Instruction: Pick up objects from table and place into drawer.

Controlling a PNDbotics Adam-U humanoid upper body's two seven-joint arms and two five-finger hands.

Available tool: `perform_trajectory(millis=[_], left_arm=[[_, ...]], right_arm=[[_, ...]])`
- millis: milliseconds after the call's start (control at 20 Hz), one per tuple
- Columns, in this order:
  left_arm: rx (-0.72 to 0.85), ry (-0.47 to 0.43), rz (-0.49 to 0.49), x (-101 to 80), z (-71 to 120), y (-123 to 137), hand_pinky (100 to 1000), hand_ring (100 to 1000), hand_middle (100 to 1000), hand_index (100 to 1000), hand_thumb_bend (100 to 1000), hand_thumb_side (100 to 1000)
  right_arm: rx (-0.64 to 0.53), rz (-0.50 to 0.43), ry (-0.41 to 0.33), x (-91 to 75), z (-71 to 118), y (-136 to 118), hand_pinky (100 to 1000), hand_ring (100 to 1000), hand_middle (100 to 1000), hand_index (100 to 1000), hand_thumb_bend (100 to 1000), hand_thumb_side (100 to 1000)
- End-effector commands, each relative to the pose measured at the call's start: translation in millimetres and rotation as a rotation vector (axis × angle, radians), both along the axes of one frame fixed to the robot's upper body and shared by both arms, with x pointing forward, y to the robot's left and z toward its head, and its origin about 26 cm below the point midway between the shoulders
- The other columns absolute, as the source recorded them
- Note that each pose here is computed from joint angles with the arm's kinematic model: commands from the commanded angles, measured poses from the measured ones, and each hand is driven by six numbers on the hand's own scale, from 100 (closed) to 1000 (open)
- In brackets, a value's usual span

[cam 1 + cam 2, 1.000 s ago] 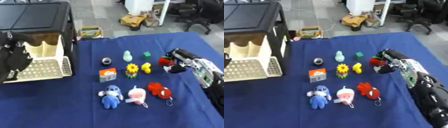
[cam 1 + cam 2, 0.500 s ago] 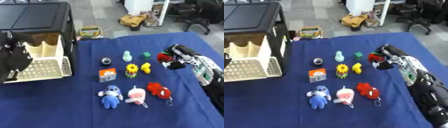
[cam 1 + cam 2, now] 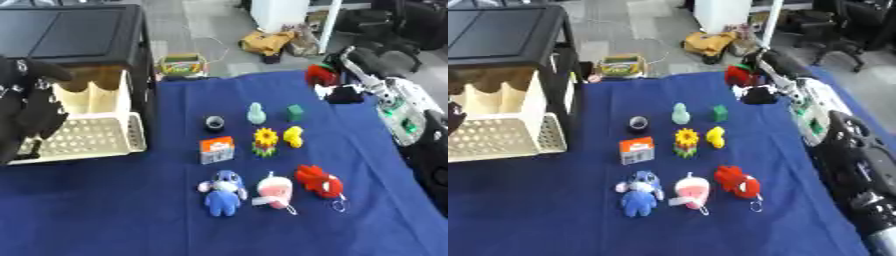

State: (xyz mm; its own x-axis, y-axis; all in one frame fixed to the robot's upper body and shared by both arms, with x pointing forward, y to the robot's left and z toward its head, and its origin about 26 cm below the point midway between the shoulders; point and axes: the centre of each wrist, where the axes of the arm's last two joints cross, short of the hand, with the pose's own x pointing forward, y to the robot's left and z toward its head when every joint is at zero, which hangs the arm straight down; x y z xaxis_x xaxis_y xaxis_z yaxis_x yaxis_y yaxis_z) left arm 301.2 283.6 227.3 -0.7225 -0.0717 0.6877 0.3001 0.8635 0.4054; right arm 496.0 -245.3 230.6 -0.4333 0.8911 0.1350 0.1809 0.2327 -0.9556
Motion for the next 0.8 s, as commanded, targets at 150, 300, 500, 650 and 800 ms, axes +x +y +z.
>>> perform_trajectory(millis=[150, 300, 500, 650, 800], left_arm=[[0.0, -0.03, -0.002, -1.5, 11.3, 2, 100, 100, 100, 682, 185, 1000], [-0.005, -0.027, -0.007, -1.3, 12.1, 2, 100, 100, 100, 682, 187, 1000], [-0.012, -0.024, -0.014, -1.0, 13.3, 1, 100, 100, 100, 683, 191, 1000], [-0.018, -0.019, -0.02, -0.7, 13.9, 0, 100, 100, 100, 683, 193, 1000], [-0.023, -0.016, -0.025, -0.5, 14.7, -1, 100, 100, 100, 683, 195, 1000]], right_arm=[[0.045, 0.068, -0.146, -6.2, 45.4, 30, 396, 527, 464, 633, 100, 362], [0.079, 0.117, -0.184, -10.5, 58.0, 51, 393, 524, 462, 631, 100, 359], [0.122, 0.182, -0.223, -18.0, 70.9, 82, 390, 522, 461, 629, 100, 358], [0.154, 0.227, -0.242, -24.6, 77.1, 106, 388, 521, 460, 629, 100, 354], [0.172, 0.258, -0.249, -29.5, 80.7, 123, 387, 520, 459, 627, 100, 353]])
